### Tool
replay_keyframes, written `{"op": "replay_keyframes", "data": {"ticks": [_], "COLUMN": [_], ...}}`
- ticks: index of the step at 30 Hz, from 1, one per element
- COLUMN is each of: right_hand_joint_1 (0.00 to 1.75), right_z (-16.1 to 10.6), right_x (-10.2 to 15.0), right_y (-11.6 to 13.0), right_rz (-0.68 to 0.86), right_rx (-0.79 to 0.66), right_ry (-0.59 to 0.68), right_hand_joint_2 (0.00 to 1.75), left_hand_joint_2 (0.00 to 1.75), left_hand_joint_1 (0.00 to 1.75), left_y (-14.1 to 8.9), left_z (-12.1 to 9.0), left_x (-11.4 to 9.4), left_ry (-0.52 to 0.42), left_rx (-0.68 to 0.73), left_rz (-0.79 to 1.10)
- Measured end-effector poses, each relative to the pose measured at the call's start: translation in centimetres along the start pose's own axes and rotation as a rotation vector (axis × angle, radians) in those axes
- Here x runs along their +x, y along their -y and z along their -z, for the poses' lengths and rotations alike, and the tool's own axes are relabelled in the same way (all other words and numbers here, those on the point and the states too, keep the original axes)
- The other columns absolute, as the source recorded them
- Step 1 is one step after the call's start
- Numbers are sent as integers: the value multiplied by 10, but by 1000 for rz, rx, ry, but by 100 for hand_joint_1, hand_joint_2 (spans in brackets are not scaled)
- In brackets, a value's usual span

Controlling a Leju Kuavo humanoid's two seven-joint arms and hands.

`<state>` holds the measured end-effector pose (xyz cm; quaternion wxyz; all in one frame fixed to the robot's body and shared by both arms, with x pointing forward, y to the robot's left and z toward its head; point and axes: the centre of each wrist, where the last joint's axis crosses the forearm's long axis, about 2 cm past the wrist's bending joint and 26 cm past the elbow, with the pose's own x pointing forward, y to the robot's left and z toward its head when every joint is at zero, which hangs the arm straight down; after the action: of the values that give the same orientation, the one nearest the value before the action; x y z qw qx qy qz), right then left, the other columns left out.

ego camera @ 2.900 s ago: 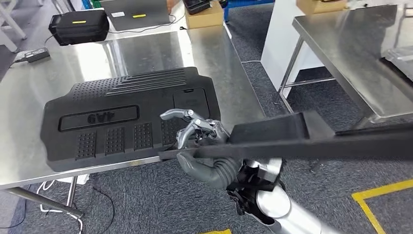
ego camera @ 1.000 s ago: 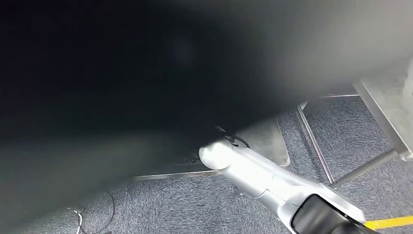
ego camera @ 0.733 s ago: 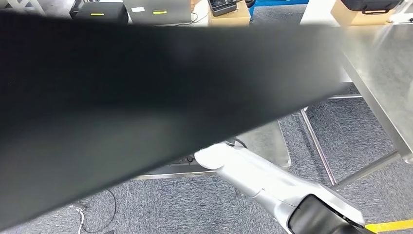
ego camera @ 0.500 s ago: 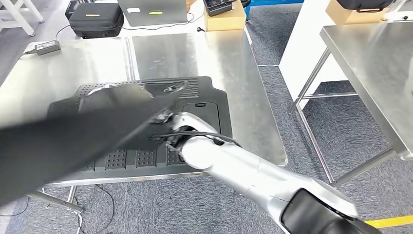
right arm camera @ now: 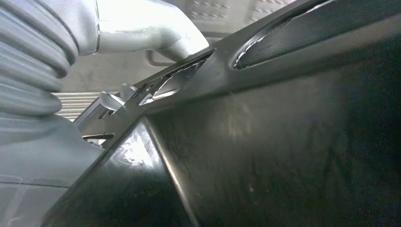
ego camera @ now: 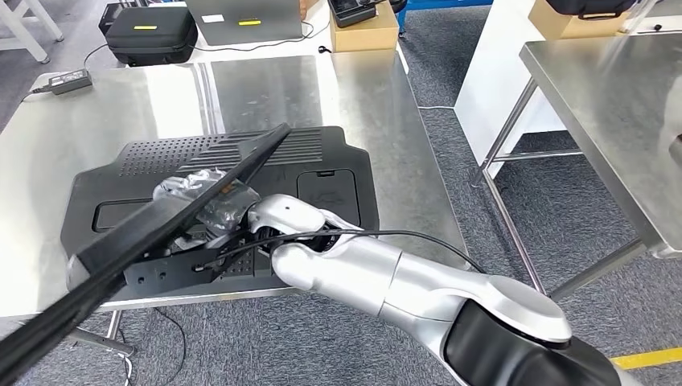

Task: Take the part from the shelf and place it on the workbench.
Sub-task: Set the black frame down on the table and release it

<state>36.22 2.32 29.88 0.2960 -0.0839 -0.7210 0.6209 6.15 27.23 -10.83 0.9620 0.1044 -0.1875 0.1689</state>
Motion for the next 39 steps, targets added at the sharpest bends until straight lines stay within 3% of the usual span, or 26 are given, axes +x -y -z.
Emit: {"op": "replay_keyframes", "data": {"ticks": [11,22,39], "right_hand_joint_1": [175,175,175], "right_z": [-3,-8,-7], "right_x": [-24,-42,-67], "right_y": [-25,-32,4], "right_rz": [-315,-469,-864], "right_rx": [130,197,342], "right_ry": [-202,-386,-767], "right_hand_joint_2": [175,175,175], "left_hand_joint_2": [175,175,175], "left_hand_joint_1": [0,0,0], "left_y": [16,26,35], "left_z": [-6,-10,-14], "left_x": [-5,-8,-12], "left_ry": [-3,-13,-48], "left_rx": [-6,-20,-67], "left_rz": [-17,-24,-33]}}
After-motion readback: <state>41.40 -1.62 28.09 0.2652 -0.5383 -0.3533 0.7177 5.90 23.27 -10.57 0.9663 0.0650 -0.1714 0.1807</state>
